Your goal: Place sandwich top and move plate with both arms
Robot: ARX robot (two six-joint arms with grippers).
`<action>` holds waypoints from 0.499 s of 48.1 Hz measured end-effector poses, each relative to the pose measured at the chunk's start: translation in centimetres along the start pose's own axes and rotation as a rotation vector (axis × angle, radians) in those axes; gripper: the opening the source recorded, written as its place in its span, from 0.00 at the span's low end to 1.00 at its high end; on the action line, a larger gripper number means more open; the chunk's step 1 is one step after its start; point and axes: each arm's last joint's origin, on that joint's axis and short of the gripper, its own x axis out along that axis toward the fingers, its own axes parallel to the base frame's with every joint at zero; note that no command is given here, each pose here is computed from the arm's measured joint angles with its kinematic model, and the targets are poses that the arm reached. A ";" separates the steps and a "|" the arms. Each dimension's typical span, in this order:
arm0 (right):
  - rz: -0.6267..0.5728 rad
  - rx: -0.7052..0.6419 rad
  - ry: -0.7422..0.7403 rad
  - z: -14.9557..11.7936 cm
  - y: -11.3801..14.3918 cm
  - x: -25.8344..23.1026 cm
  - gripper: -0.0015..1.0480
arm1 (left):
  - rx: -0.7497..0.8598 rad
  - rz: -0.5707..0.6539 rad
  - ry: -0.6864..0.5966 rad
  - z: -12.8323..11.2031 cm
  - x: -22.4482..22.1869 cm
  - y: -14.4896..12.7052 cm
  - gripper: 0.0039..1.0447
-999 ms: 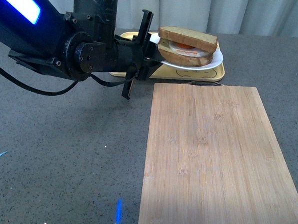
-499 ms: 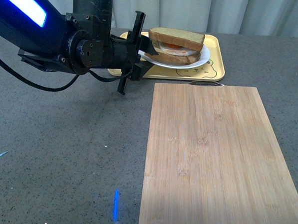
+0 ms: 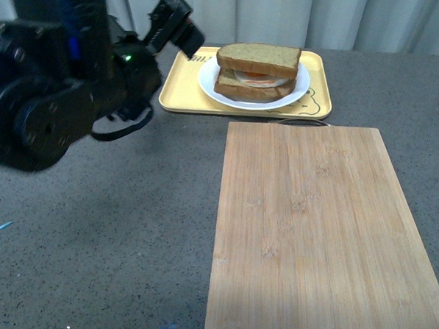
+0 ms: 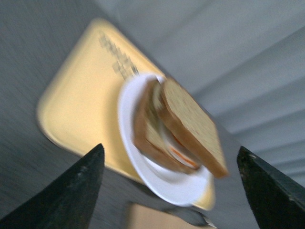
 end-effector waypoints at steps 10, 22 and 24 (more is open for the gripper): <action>-0.002 0.000 0.000 0.0 0.0 0.0 0.91 | 0.587 0.157 -0.325 3.3 -8.3 1.4 0.46; -0.001 0.000 0.000 0.0 0.0 0.0 0.91 | 0.708 0.186 -0.297 4.0 -14.4 2.2 0.11; -0.002 0.000 0.000 0.0 0.0 0.0 0.91 | 0.716 0.188 -0.291 4.0 -15.4 2.4 0.04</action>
